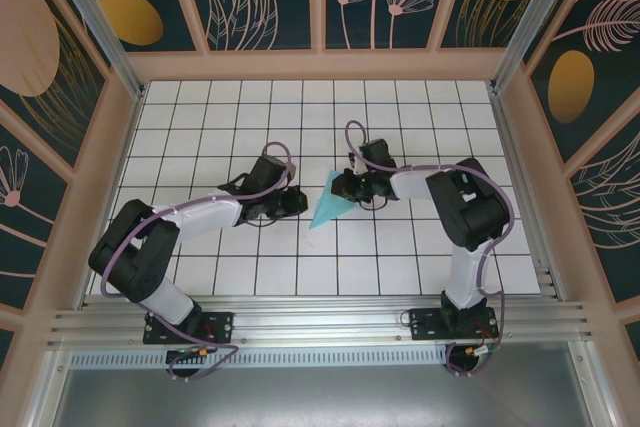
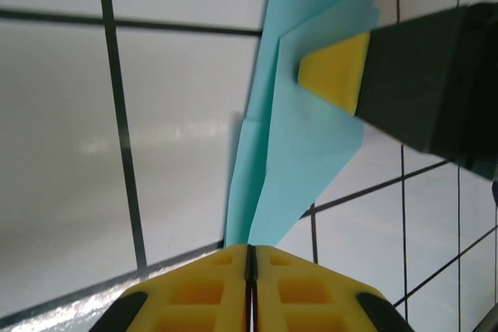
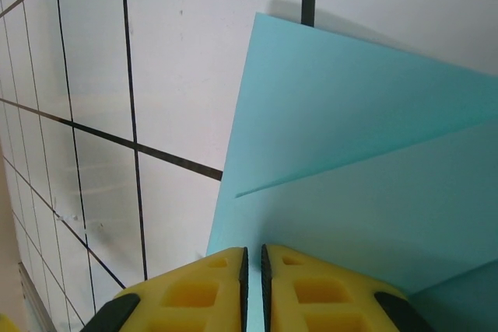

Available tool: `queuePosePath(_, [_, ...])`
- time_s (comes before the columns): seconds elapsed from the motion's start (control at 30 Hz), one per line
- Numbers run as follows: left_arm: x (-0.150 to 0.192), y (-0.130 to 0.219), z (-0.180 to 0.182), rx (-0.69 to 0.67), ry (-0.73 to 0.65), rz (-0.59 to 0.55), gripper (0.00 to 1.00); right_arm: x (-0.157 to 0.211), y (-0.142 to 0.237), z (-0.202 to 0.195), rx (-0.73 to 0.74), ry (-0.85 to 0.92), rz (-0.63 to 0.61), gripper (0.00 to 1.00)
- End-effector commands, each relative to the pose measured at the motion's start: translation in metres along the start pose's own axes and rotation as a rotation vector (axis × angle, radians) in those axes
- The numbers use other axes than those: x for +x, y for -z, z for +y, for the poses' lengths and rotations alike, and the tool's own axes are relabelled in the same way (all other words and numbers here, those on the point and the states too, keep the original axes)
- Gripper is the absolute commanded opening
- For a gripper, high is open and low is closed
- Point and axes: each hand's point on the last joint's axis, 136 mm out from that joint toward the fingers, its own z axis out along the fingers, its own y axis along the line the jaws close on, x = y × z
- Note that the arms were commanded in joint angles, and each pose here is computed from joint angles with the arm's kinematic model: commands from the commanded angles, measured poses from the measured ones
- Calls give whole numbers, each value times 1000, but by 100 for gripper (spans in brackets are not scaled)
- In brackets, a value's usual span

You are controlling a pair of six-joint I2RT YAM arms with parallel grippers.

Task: Fold a paper plane with a square sheet of paper (pick it up from the middle)
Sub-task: Fourth fold the wing at the center of the table.

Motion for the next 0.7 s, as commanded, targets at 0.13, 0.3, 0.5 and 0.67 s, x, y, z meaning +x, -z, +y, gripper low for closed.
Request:
queuePosePath(0.13, [-28,-4,-7,-33,-59,-56,18,-22,44,39,-7,63,-111,24])
queuePosePath(0.3, [-32,-13,-8,-40,-82,-40,28,-17,66,27,56,12,-191,29])
queuePosePath(0.5, [-37,-22,-2,-81,-99,-36,32,-8,88,13,74,-69,-290,34])
queuePosePath(0.67, [-43,-23,-3,-86,-104,-57,32,-3,95,2,98,-121,-326,37])
